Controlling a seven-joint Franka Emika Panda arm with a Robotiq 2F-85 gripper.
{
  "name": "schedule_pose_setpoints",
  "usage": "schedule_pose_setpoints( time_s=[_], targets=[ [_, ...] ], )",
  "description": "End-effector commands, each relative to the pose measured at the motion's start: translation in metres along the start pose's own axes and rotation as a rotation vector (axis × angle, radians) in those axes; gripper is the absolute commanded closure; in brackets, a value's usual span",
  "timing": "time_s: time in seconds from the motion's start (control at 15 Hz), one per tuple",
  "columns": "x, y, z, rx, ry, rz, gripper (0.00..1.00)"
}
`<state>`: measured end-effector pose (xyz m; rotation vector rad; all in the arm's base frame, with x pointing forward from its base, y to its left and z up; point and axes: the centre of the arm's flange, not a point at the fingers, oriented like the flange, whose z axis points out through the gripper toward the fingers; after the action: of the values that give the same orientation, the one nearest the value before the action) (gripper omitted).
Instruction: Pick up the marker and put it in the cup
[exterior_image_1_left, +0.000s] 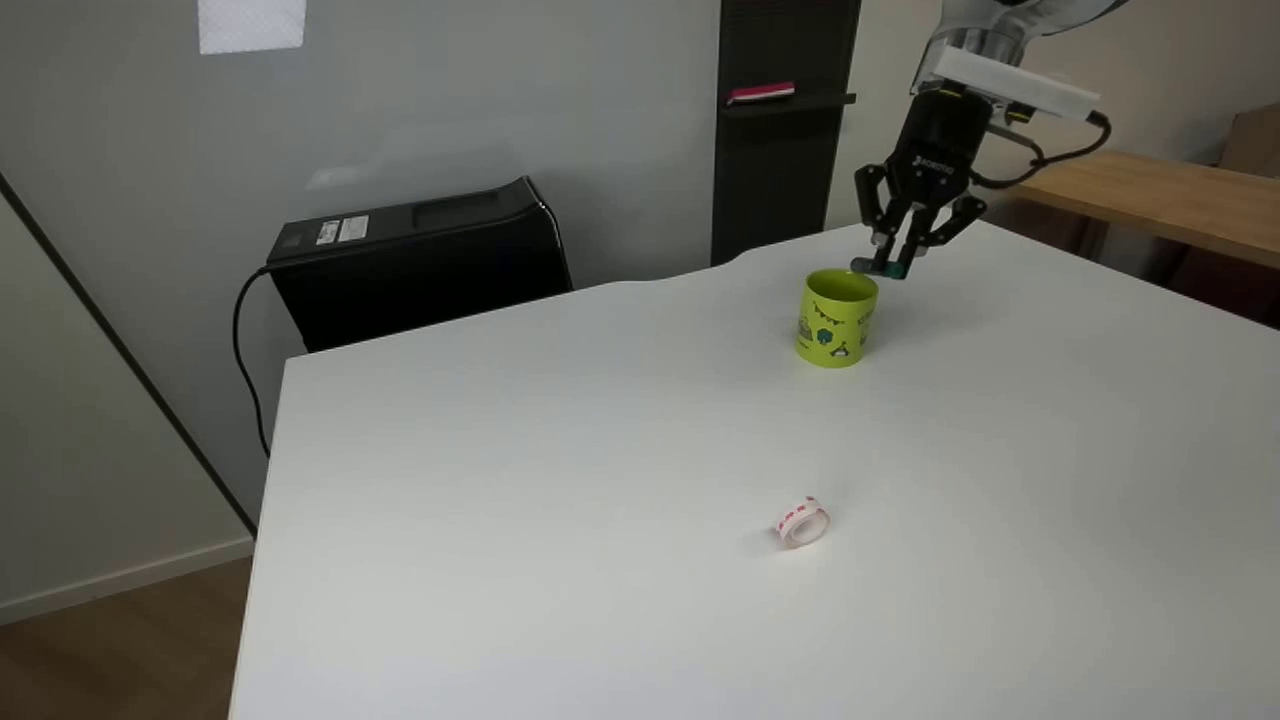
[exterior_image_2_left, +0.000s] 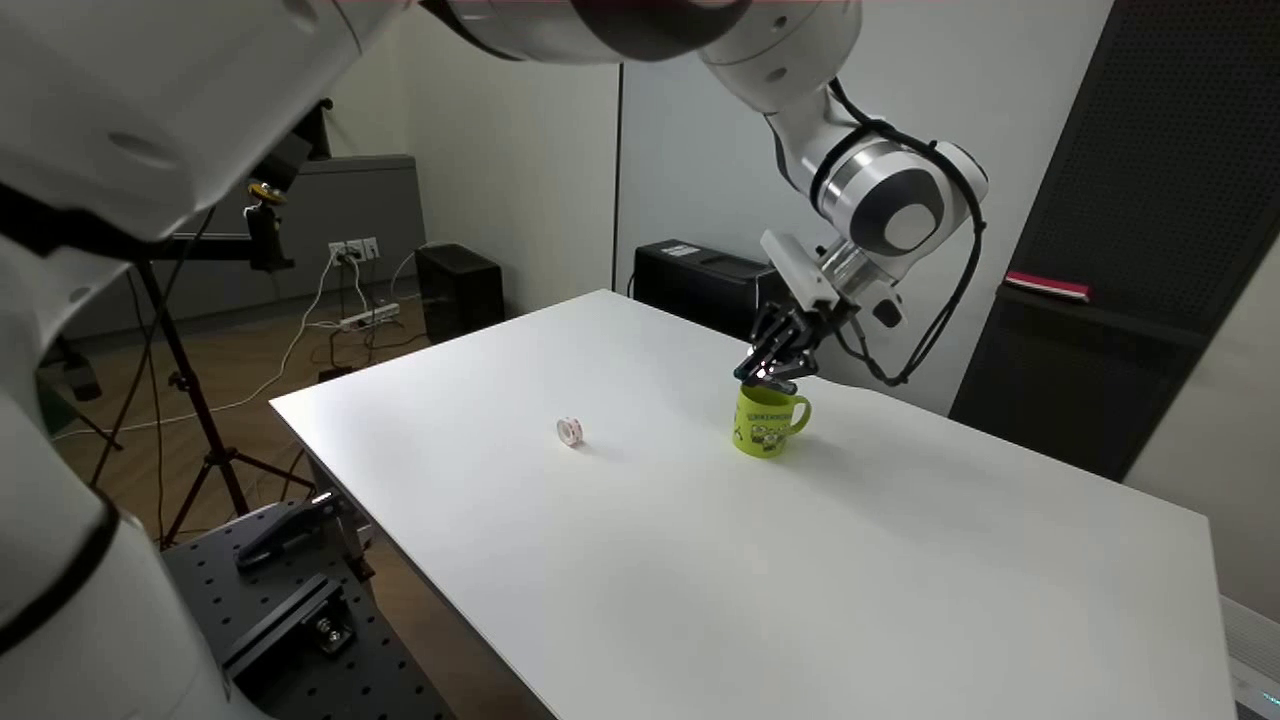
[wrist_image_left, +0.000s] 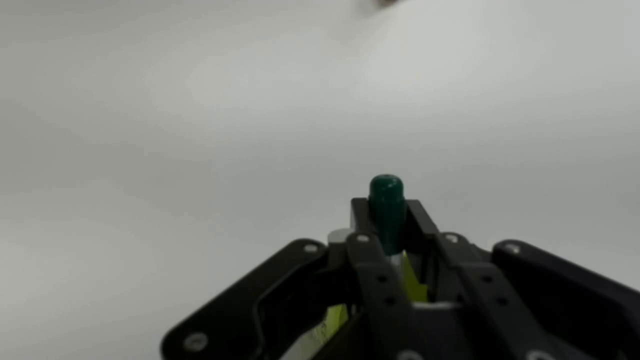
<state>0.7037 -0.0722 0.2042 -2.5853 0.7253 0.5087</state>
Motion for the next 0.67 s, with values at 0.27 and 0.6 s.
schedule_pose_setpoints(
  time_s=[0.27,0.6],
  targets=[
    [0.046,-0.031,0.014,0.001,-0.068,-0.035,0.97],
    [0.051,-0.039,0.020,-0.004,-0.094,-0.055,0.58]
  ],
)
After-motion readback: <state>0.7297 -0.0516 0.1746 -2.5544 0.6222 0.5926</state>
